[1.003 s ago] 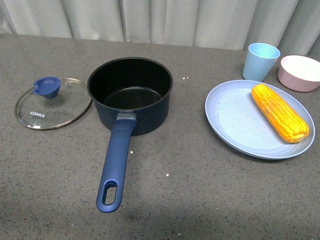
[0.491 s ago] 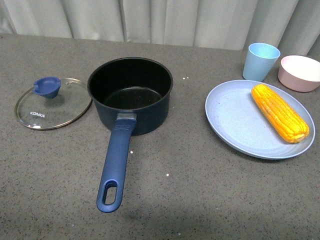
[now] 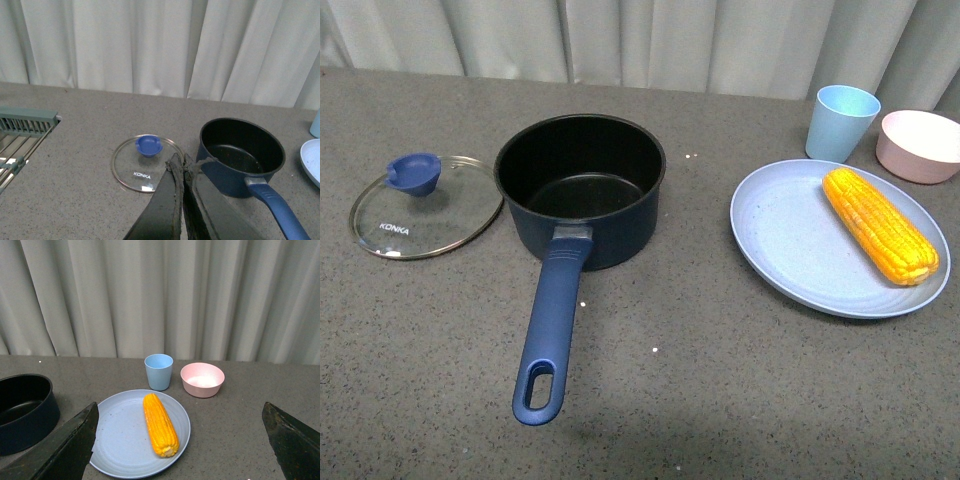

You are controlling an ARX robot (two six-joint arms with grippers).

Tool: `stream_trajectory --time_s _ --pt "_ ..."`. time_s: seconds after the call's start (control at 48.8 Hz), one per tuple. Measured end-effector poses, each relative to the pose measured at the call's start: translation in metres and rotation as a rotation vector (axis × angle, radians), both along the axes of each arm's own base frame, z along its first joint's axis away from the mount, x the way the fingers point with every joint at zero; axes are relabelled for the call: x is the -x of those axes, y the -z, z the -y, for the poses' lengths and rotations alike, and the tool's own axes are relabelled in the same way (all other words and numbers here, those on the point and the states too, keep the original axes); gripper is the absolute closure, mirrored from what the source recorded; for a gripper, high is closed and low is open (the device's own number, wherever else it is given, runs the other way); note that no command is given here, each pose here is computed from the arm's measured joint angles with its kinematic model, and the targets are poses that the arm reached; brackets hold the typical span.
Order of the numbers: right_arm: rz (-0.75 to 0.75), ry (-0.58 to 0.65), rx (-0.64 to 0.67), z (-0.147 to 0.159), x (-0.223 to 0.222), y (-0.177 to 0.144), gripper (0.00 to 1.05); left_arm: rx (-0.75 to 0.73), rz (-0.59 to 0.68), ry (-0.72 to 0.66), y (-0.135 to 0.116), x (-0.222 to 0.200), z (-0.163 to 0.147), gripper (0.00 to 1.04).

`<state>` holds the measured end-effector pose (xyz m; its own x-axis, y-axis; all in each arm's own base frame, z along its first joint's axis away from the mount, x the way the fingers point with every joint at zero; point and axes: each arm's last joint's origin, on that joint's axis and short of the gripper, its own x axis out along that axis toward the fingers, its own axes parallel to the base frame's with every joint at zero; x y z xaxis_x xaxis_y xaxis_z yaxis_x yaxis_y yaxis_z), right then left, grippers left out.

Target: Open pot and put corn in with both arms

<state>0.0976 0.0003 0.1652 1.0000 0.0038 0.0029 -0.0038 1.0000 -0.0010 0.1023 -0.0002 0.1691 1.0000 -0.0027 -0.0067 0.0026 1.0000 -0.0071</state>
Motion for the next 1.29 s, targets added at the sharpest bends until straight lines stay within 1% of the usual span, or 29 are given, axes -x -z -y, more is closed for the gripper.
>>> stream_trajectory --time_s 0.082,0.266,0.307,0.348,0.369,0.389,0.43,0.471,0.553,0.573,0.635,0.676,0.758,0.819,0.839,0.88,0.962,1.085,1.29 --pt "0.0 0.0 0.0 0.0 0.0 0.0 0.09 0.0 0.023 0.0 -0.001 0.005 0.0 1.01" --pt "0.0 0.0 0.0 0.0 0.0 0.0 0.09 0.001 0.022 0.0 -0.001 0.005 0.0 1.0" --pt "-0.005 0.013 0.0 0.0 0.0 0.0 0.09 0.0 0.023 0.0 -0.001 0.005 0.0 0.91" --pt "-0.067 0.098 -0.006 0.0 0.0 0.001 0.09 0.0 0.023 0.0 -0.001 0.005 0.0 0.84" --pt "-0.088 0.107 -0.005 0.0 0.0 0.001 0.09 0.0 0.023 0.0 -0.001 0.005 0.0 0.82" --pt "-0.125 0.177 -0.003 0.001 -0.001 0.001 0.09 0.0 0.023 0.0 -0.001 0.005 0.0 0.79" --pt "-0.178 0.258 0.008 0.003 -0.004 0.002 0.09 0.0 0.023 -0.002 -0.001 0.005 0.0 0.72" --pt "-0.201 0.282 0.013 0.005 -0.007 0.002 0.09 0.0 0.023 -0.001 -0.001 0.005 0.0 0.66" --pt "-0.226 0.274 0.001 0.007 -0.016 -0.001 0.09 0.0 0.023 -0.001 -0.001 0.005 0.0 0.54" --pt "-0.229 0.263 -0.001 0.007 -0.017 -0.002 0.09 0.0 0.023 -0.001 -0.001 0.005 0.0 0.52" --pt "-0.231 0.236 -0.007 0.01 -0.029 -0.008 0.09 0.0 0.023 0.0 -0.001 0.005 0.0 0.41" --pt "-0.234 0.218 -0.012 0.011 -0.036 -0.011 0.09 0.0 0.023 0.0 -0.001 0.005 0.0 0.36" --pt "-0.28 0.163 -0.023 0.018 -0.066 -0.014 0.09 0.0 0.023 -0.001 -0.001 0.005 0.0 0.16" --pt "-0.337 0.137 -0.029 0.021 -0.084 -0.01 0.09 0.0 0.023 -0.001 -0.001 0.005 0.0 0.06" --pt "-0.373 0.127 -0.035 0.022 -0.093 -0.007 0.09 -0.002 0.023 -0.001 -0.001 0.005 0.0 0.05" --pt "-0.426 0.113 -0.042 0.025 -0.107 -0.002 0.09 -0.002 0.023 -0.001 -0.001 0.005 0.0 0.07" --pt "-0.534 0.088 -0.057 0.028 -0.135 0.007 0.09 -0.002 0.023 0.0 -0.001 0.005 0.0 0.06" --pt "-0.666 0.038 -0.063 0.025 -0.173 0.02 0.09 -0.002 0.023 -0.001 -0.001 0.005 0.0 0.06" --pt "-0.787 -0.005 -0.051 0.022 -0.216 0.04 0.09 -0.002 0.023 -0.001 -0.001 0.005 0.0 0.06"
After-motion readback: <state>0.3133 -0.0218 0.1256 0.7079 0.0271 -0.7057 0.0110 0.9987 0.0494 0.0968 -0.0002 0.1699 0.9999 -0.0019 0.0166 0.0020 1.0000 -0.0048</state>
